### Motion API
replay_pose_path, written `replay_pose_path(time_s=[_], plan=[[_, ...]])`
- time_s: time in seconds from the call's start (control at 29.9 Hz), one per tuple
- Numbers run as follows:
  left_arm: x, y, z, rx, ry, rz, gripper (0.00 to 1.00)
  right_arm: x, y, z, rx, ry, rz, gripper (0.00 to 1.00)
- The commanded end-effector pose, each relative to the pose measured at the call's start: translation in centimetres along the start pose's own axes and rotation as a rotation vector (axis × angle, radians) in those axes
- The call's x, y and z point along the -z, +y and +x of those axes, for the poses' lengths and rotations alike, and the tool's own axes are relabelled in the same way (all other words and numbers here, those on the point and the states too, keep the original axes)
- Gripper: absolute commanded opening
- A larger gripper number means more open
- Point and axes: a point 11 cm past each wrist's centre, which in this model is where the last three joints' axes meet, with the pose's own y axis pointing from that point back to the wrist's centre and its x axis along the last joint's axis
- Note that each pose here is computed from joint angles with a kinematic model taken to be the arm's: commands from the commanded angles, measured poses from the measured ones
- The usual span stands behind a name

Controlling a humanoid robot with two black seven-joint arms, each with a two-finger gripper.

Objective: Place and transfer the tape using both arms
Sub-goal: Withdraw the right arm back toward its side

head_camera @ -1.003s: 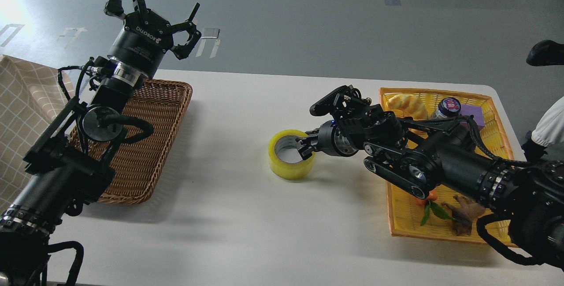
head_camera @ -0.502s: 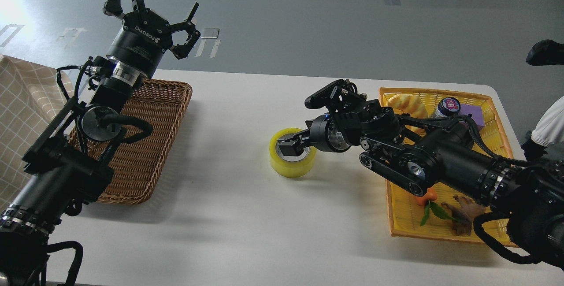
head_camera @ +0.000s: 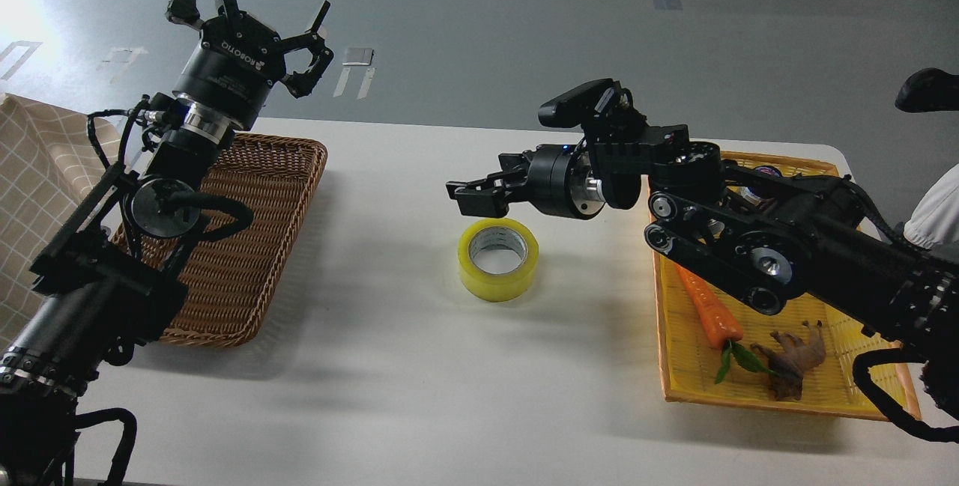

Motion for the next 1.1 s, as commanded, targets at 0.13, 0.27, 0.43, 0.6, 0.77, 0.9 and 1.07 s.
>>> replay_pose_path(time_s=[0.13, 0.27, 0.43, 0.6, 0.77, 0.9, 1.07], plan=[[0.2, 0.0, 0.0, 0.001, 0.0, 0.007, 0.98, -3.6, 4.8, 4.2, -0.223, -0.392, 0.066, 1.0], [0.2, 0.0, 0.0, 0.001, -0.003, 0.009, 0.98, -5.4, 7.0, 5.5, -0.327, -0.498, 0.076, 1.0], [0.1, 0.1, 0.0, 0.001, -0.006, 0.009, 0.98, -8.6, 10.5, 6.0, -0.487, -0.643, 0.075, 1.0], [0.1, 0.1, 0.2, -0.004, -0.008, 0.012, 0.98, -10.4, 13.4, 5.3, -0.607, -0.792, 0.122, 1.0], [0.2, 0.2, 0.3, -0.006, -0.009, 0.014, 0.98, -11.6, 16.5, 5.6, -0.769, -0.95, 0.288, 1.0], [0.3, 0.2, 0.2, -0.006, -0.009, 0.019, 0.98, -12.3, 18.1, 5.8, -0.844, -1.101, 0.405, 1.0], [0.2, 0.2, 0.3, -0.007, -0.015, 0.021, 0.98, -13.6, 20.6, 5.9, -0.892, -1.267, 0.546, 1.0]])
